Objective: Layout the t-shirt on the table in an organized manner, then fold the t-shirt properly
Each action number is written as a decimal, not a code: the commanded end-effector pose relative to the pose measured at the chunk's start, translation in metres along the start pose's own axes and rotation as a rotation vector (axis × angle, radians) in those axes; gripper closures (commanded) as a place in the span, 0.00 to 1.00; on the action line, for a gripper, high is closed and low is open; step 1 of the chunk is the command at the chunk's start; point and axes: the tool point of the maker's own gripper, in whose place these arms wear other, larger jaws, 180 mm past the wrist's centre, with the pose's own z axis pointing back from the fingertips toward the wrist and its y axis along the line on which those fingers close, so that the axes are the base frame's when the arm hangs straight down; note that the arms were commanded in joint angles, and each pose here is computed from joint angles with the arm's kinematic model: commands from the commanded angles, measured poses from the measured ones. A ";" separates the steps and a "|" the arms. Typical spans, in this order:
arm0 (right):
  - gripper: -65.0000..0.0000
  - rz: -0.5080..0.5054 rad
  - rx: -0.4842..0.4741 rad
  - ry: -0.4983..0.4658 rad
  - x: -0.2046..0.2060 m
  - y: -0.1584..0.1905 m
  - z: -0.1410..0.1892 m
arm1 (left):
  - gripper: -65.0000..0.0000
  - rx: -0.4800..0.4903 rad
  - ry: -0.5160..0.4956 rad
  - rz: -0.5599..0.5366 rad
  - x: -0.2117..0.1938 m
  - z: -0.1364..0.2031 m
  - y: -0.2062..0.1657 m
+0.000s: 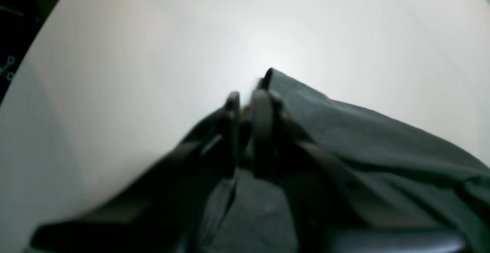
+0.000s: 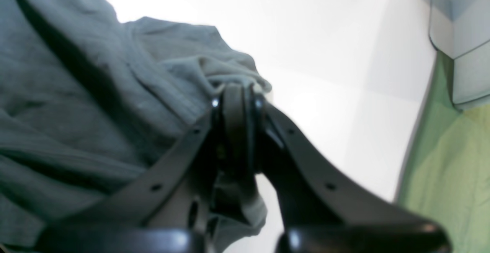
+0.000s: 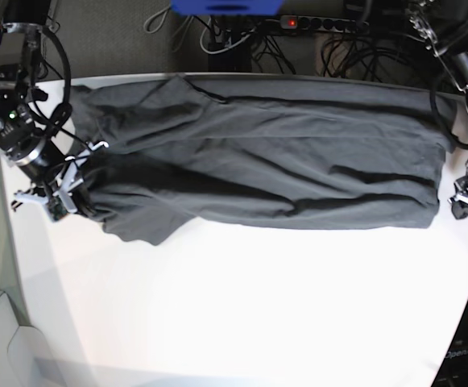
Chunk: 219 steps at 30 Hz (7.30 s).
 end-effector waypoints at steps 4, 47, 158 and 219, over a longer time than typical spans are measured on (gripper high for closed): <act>1.00 0.016 -0.017 -0.044 0.013 -0.009 0.002 | 0.51 0.038 -0.068 -0.047 0.032 0.001 0.007; 1.00 0.018 -0.020 -0.036 0.012 -0.010 0.002 | 0.76 -0.048 0.015 -0.046 -0.028 -0.051 -0.022; 1.00 -0.021 -0.030 0.077 -0.037 0.004 0.038 | 0.99 0.017 0.269 -0.224 -0.019 0.050 -0.012; 0.56 0.001 0.018 0.334 -0.120 0.021 0.048 | 0.42 0.110 0.519 -0.374 -0.096 0.061 0.008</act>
